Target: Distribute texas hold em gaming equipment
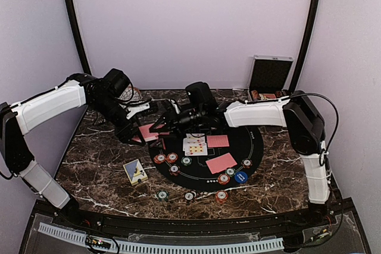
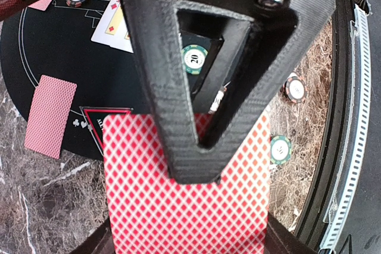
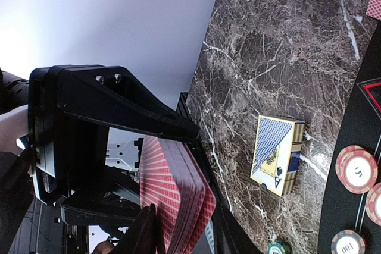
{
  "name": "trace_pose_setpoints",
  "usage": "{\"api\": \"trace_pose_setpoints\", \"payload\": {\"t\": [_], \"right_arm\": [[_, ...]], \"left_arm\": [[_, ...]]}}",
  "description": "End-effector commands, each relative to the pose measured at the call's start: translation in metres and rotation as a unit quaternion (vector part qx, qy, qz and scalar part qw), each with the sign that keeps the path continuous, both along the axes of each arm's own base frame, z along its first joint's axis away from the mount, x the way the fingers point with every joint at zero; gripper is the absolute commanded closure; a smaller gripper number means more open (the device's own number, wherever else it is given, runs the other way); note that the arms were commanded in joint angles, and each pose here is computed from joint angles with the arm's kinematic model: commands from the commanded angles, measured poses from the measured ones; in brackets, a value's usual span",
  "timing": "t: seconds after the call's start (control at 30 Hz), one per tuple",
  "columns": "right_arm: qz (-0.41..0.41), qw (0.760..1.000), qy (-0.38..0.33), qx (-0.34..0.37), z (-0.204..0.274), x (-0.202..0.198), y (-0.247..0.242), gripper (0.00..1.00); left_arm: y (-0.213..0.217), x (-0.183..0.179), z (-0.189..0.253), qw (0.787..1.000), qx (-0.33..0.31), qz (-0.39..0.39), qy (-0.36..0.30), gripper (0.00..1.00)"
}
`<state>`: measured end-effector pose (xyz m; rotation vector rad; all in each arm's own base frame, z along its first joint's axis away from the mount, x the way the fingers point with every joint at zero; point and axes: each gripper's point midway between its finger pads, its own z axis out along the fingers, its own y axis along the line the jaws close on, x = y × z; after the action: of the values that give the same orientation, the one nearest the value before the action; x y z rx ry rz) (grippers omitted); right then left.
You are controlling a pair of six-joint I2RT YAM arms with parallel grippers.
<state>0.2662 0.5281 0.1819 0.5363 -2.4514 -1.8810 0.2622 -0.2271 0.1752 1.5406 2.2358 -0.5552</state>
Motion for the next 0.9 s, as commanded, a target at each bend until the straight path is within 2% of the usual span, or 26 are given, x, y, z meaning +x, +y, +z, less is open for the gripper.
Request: {"api": "trace_pose_setpoints", "payload": {"t": [0.0, 0.57, 0.87], "right_arm": [[-0.012, 1.0, -0.005, 0.002, 0.012, 0.001, -0.01, 0.69], [-0.017, 1.0, -0.019, 0.014, 0.038, -0.002, -0.016, 0.85], [-0.016, 1.0, -0.024, 0.01, 0.041, -0.002, -0.019, 0.85]], "left_arm": [[-0.002, -0.003, 0.013, 1.0, -0.021, -0.006, -0.01, 1.0], [0.002, -0.003, 0.004, 1.0, -0.008, -0.004, -0.008, 1.0], [0.004, -0.004, 0.001, 1.0, -0.003, -0.004, -0.008, 1.0]]}}
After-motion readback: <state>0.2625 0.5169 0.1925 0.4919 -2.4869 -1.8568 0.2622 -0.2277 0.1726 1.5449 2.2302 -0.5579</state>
